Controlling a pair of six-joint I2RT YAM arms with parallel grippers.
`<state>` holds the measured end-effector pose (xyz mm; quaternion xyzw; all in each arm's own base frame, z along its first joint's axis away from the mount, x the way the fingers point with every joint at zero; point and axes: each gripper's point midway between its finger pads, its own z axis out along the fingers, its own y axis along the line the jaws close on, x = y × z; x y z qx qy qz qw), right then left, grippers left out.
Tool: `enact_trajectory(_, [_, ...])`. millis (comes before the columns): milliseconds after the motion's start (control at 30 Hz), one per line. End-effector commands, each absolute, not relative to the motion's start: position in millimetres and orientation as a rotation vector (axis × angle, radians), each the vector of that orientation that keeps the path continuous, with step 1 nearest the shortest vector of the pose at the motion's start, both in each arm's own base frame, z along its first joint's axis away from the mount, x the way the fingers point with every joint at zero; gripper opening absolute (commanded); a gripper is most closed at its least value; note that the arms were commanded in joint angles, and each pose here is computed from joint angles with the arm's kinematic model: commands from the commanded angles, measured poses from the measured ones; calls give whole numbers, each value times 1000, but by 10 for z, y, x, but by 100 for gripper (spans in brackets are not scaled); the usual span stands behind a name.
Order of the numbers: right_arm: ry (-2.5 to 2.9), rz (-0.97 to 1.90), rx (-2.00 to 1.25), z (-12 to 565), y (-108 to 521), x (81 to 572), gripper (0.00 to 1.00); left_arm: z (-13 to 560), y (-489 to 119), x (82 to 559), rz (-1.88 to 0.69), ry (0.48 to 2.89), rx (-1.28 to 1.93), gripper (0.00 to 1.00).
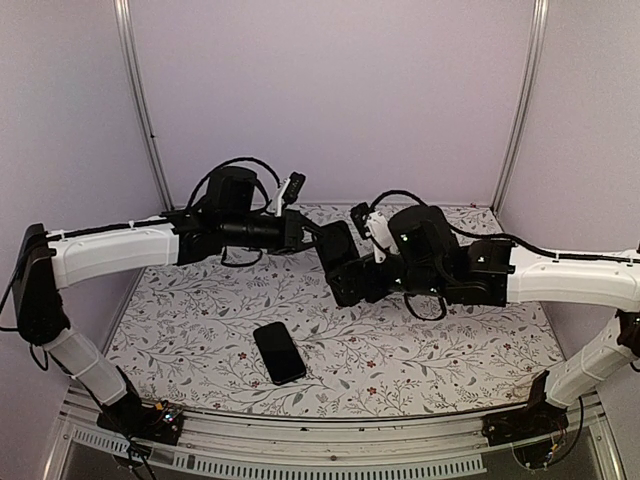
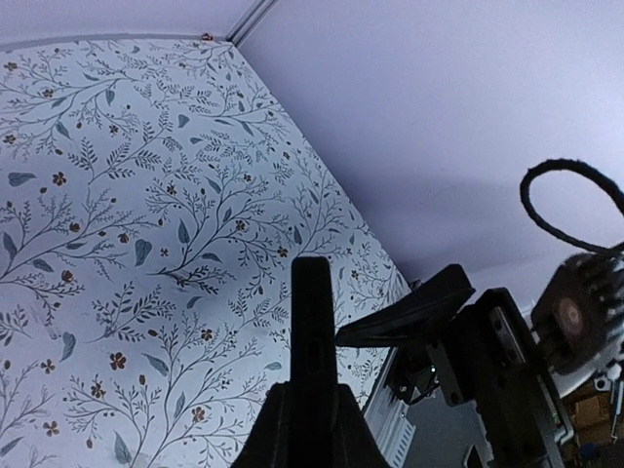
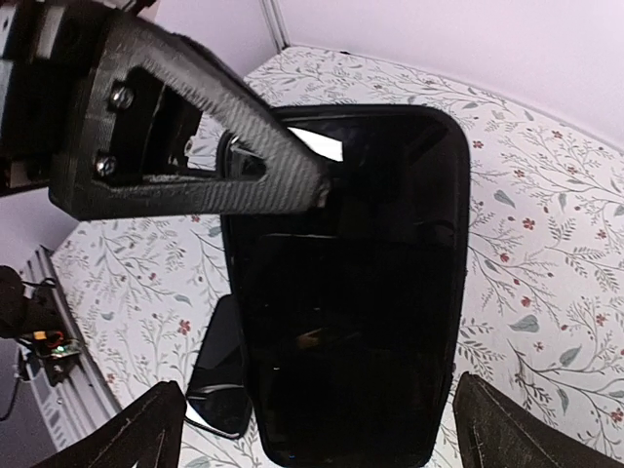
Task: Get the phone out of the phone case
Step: Pass from the right arm to the left, then remove the bottom right corner of the phone case from the phone.
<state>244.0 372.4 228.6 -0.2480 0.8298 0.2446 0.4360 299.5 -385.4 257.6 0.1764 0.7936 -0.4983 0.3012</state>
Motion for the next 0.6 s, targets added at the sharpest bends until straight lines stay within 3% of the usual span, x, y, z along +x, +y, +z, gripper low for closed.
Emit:
enact_trajectory(0, [1942, 925, -655, 2801, 3765, 2418, 99, 3405, -3686, 3012, -1367, 1851, 578, 0])
enact_trajectory(167, [1743, 1152, -713, 3247, 3481, 2287, 99, 3789, -3424, 3005, -1407, 1757, 645, 0])
enact_trajectory(567, [1544, 1533, -970, 3634, 3334, 1896, 69, 4403, -3333, 2600, -1605, 1574, 811, 0])
